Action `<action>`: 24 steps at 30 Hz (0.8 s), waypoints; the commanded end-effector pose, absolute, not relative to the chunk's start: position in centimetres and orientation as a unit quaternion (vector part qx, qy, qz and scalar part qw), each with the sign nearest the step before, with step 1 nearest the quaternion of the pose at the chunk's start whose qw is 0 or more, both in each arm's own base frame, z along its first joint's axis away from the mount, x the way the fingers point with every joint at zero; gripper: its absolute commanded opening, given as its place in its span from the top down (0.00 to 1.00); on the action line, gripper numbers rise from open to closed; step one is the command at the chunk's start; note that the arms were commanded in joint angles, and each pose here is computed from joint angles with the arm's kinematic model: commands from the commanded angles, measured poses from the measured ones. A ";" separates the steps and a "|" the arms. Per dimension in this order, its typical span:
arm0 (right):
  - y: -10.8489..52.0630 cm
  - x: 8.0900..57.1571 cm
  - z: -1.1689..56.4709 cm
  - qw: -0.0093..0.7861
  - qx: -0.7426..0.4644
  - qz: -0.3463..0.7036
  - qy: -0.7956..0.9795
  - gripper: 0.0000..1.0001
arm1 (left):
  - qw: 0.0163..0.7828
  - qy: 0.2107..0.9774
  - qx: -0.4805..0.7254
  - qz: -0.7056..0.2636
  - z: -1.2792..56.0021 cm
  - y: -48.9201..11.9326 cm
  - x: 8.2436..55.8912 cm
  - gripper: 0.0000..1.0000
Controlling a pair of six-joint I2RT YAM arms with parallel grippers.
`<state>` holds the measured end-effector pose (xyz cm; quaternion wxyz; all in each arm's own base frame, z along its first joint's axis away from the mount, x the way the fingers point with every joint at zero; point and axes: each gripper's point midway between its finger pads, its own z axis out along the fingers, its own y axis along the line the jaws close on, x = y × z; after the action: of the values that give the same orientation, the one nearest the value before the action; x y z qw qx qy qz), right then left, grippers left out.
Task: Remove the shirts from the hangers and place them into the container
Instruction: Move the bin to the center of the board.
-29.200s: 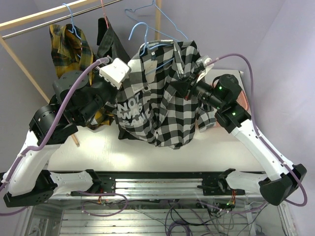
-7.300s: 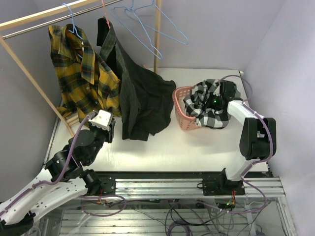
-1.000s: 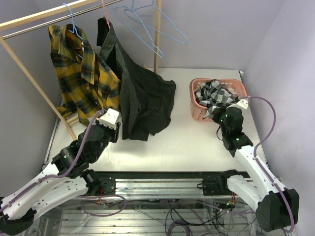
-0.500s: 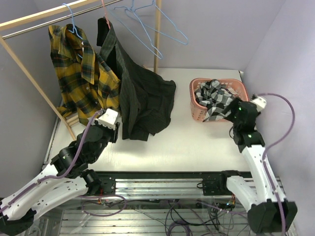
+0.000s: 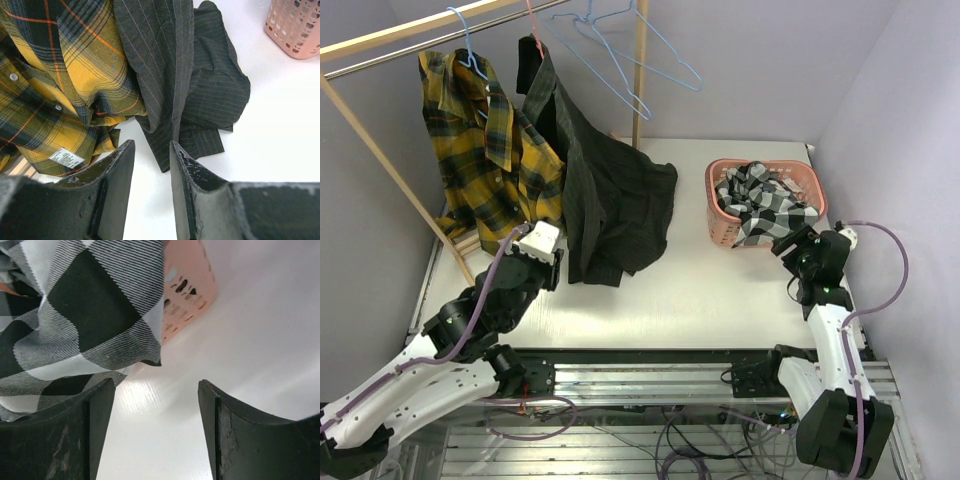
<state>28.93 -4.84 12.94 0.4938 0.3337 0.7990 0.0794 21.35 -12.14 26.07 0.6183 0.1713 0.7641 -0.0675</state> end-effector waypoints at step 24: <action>-3.8 31.7 16.1 0.607 0.236 0.121 0.749 0.67 | 0.633 0.753 0.161 -0.081 27.4 -12.1 21.2 0.54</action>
<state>31.10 -3.28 15.14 0.5841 0.2513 0.7606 0.1306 21.25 -12.02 26.29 0.6216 0.1691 0.7617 -0.0699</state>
